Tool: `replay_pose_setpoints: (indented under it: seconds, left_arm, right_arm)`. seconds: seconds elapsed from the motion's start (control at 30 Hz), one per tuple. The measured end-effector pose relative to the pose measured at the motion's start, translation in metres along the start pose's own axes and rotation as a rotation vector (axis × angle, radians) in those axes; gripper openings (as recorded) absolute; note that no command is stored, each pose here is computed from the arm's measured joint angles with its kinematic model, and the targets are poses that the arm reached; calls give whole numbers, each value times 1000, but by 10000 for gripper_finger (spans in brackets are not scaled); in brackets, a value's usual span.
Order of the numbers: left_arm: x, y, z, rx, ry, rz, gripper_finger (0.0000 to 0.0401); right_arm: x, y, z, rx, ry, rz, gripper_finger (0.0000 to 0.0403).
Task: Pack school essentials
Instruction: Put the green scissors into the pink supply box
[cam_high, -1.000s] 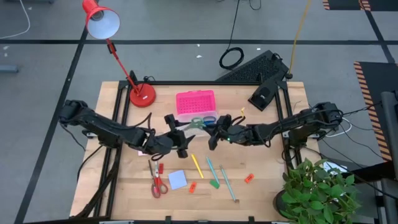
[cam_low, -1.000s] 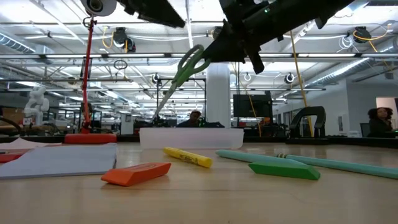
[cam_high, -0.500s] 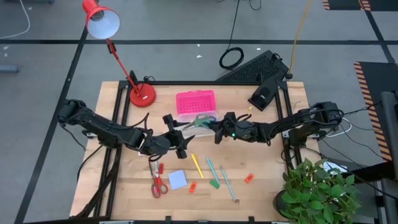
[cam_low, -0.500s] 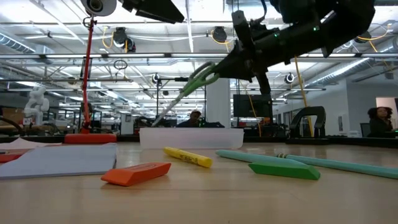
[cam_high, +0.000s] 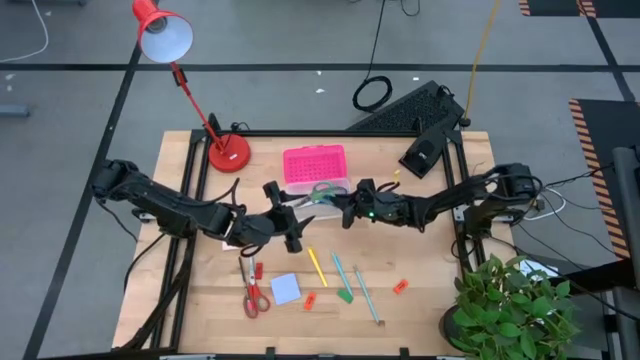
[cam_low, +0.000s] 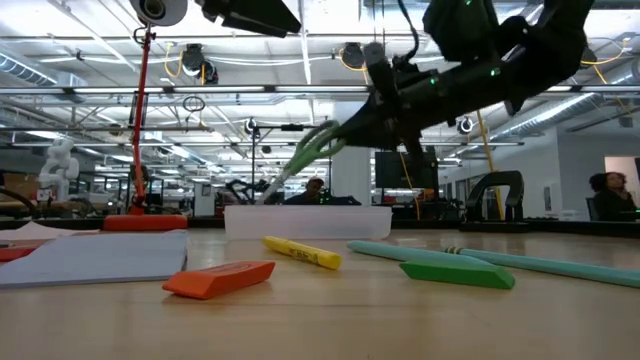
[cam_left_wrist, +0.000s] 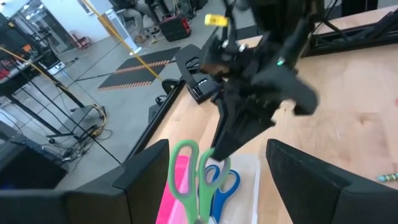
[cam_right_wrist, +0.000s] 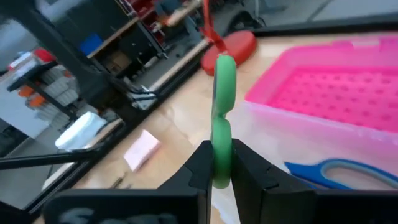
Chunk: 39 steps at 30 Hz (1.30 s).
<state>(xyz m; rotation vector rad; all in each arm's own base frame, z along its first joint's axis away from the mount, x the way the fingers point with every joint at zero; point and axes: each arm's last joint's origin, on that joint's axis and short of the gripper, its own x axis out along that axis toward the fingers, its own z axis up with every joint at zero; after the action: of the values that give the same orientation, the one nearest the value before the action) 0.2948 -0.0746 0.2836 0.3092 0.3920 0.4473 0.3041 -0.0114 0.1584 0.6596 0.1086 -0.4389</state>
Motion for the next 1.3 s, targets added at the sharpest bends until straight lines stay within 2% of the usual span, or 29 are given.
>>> replay_pose_setpoints:
  seconds: [0.3,0.97,1.3]
  left_arm:
    - [0,0,0,2,2,-3,271]
    - [0,-1,0,-7,1,-30,271]
    - [0,-1,-1,-10,2,-30,271]
  right_arm:
    - [9,-13,-2,46,37,-9,35]
    - [8,-26,-9,29,105,-139,134]
    - [8,-31,-11,-35,136,-165,174]
